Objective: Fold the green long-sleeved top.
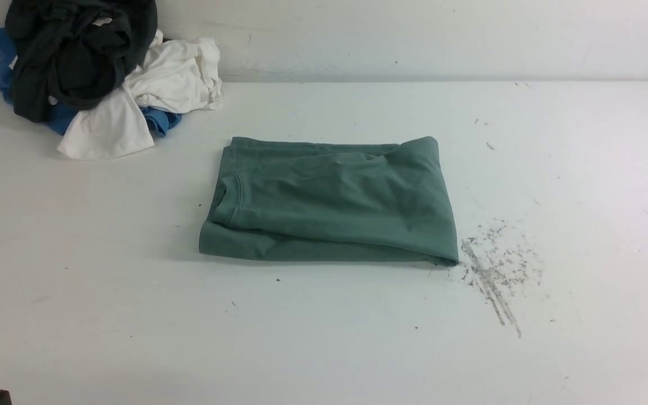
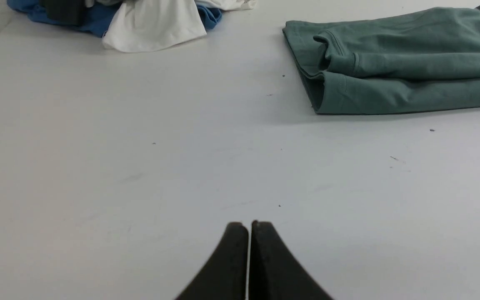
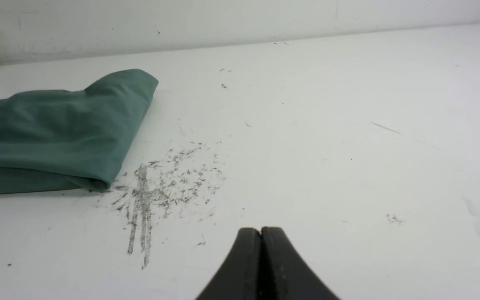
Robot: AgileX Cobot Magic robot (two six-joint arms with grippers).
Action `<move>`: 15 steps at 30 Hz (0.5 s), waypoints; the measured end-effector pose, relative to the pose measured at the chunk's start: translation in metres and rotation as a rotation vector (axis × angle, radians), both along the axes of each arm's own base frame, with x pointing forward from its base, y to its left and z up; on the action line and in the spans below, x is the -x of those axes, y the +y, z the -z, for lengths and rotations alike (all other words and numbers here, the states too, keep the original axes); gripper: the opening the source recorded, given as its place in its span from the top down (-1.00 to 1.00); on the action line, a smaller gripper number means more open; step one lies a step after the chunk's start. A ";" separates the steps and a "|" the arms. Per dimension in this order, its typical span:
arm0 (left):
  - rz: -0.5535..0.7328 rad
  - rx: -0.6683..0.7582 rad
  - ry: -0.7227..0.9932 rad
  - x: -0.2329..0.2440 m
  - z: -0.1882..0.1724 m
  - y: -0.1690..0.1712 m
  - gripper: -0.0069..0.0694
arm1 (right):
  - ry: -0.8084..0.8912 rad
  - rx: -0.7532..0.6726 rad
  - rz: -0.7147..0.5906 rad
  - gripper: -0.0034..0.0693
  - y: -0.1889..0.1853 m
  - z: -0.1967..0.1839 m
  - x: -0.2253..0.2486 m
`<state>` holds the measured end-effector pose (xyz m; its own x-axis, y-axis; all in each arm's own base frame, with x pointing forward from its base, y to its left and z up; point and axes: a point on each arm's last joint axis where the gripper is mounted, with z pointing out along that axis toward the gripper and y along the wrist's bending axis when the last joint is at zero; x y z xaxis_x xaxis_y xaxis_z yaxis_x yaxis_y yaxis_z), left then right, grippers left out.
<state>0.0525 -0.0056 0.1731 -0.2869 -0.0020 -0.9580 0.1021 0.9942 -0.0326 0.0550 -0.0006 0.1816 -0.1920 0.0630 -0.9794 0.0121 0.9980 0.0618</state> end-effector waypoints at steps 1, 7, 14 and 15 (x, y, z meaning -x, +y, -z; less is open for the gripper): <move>0.000 -0.001 0.000 0.000 0.000 0.000 0.84 | 0.000 0.000 0.000 0.93 0.000 0.000 0.000; 0.002 -0.006 -0.001 0.000 0.000 0.000 0.84 | 0.000 0.000 0.000 0.93 0.000 0.000 0.000; 0.002 -0.007 -0.001 0.000 0.000 0.000 0.84 | 0.000 0.000 0.000 0.93 0.000 0.000 0.000; 0.002 -0.007 -0.001 0.000 0.000 0.000 0.84 | 0.000 0.000 0.000 0.93 0.000 0.000 0.000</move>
